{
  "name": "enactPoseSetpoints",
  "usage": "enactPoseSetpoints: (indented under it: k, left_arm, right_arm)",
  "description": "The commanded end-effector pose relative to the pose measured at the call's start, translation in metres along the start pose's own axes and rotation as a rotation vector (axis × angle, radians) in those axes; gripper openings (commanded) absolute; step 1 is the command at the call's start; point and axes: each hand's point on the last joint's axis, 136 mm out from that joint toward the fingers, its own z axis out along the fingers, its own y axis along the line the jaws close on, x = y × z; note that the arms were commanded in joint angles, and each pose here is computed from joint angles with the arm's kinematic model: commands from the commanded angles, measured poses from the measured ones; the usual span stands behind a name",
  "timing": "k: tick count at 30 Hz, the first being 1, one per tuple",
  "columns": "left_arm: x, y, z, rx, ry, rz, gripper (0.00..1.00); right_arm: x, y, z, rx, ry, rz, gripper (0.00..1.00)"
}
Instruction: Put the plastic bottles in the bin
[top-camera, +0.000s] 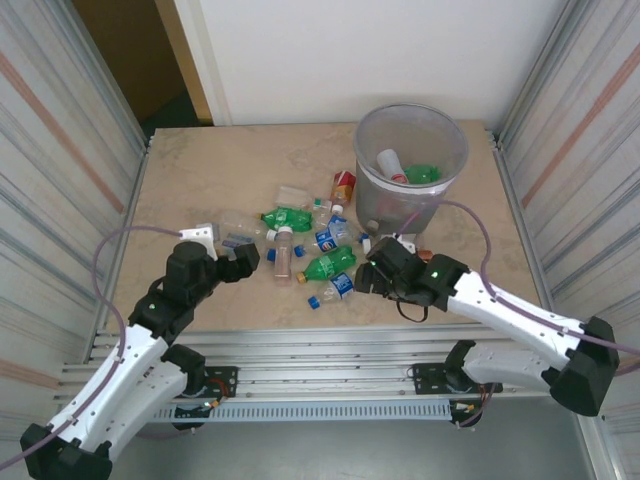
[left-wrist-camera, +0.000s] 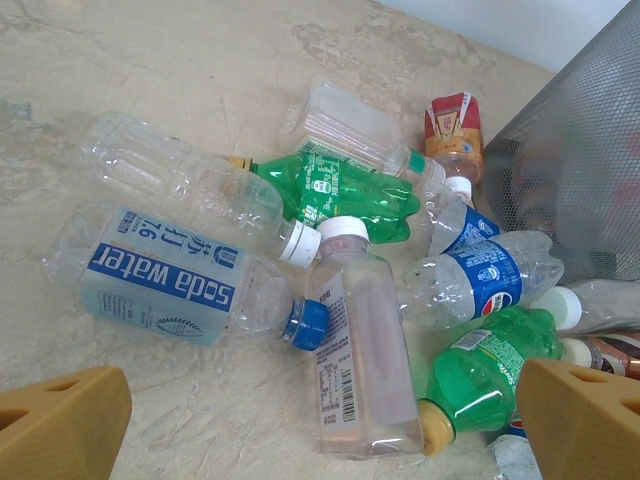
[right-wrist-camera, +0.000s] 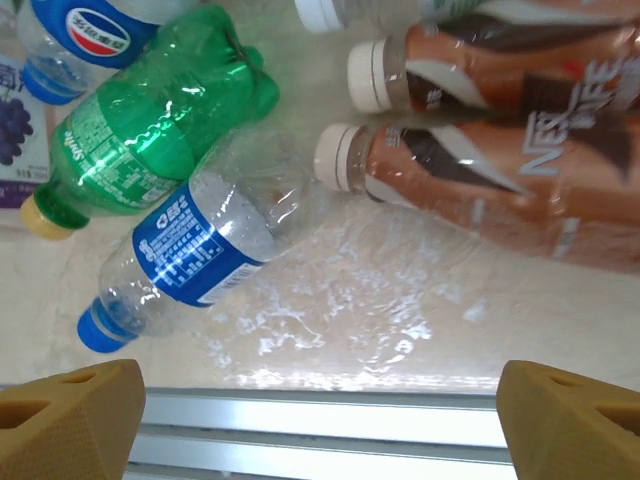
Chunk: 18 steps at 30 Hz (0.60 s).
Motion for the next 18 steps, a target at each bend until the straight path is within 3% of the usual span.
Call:
enactPoseSetpoints:
  k: [1, 10, 18]
  left_arm:
    - [0.002, 0.003, 0.002, -0.004, 0.003, -0.019, 0.99]
    - [0.010, 0.008, 0.007, -0.026, 0.032, -0.027, 0.99]
    - [0.016, 0.013, 0.011, -0.039, 0.046, -0.038, 0.99]
  right_arm:
    - [0.005, 0.029, 0.017, -0.102, 0.043, 0.173, 0.97]
    - [0.023, 0.054, 0.061, -0.068, 0.177, 0.138, 0.98]
    - [0.024, 0.055, 0.081, -0.021, 0.204, 0.143, 0.98]
